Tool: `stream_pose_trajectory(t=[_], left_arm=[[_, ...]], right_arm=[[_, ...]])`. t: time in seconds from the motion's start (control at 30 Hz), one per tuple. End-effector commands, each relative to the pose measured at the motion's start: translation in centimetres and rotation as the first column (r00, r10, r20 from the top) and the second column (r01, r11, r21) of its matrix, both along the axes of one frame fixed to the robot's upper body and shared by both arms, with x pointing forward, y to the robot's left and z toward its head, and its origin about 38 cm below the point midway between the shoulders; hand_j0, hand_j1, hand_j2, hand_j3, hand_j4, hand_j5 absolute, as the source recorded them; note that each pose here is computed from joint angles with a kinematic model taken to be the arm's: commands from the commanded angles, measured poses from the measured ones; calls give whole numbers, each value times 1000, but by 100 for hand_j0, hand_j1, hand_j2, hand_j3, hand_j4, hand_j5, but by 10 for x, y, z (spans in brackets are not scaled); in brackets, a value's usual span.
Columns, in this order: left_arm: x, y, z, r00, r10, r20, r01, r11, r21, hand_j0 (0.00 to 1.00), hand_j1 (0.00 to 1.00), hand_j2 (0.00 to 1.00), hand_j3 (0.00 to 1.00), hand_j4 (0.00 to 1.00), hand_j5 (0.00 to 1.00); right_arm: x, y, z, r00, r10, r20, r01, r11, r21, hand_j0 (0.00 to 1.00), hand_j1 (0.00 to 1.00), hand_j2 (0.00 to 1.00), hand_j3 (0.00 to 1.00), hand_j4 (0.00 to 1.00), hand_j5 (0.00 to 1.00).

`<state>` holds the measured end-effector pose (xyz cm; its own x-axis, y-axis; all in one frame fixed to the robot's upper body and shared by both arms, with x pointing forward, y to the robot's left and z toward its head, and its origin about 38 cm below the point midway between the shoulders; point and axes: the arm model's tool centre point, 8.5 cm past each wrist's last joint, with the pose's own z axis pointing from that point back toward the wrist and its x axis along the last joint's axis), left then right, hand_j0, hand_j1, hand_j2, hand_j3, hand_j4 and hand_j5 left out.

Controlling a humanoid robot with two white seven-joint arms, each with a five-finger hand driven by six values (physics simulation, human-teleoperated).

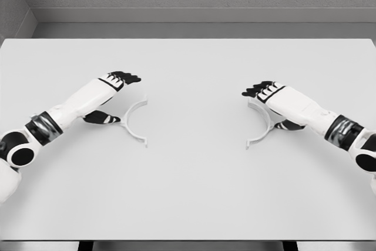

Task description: Assemble PVC drainage pipe clamps

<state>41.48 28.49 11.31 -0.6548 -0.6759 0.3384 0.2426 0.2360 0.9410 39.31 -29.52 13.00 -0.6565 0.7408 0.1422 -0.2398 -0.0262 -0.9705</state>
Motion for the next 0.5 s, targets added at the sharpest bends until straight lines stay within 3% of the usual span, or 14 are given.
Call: stream_pose_trajectory(t=[0.0,0.47], left_arm=[[0,-2,1,1000,-2,3,2,1000,-6,100,100,100,100,100,100],[-3,-26,-6,1000,-30,5,30,999,-33,100,100,100,100,100,100]], right_arm=[[0,3,-1,1000,2,-4,-2,1000,10,100,100,100,100,100,100],[5,14,0,1000,6,-5,-6,1000,14,100,100,100,100,100,100]])
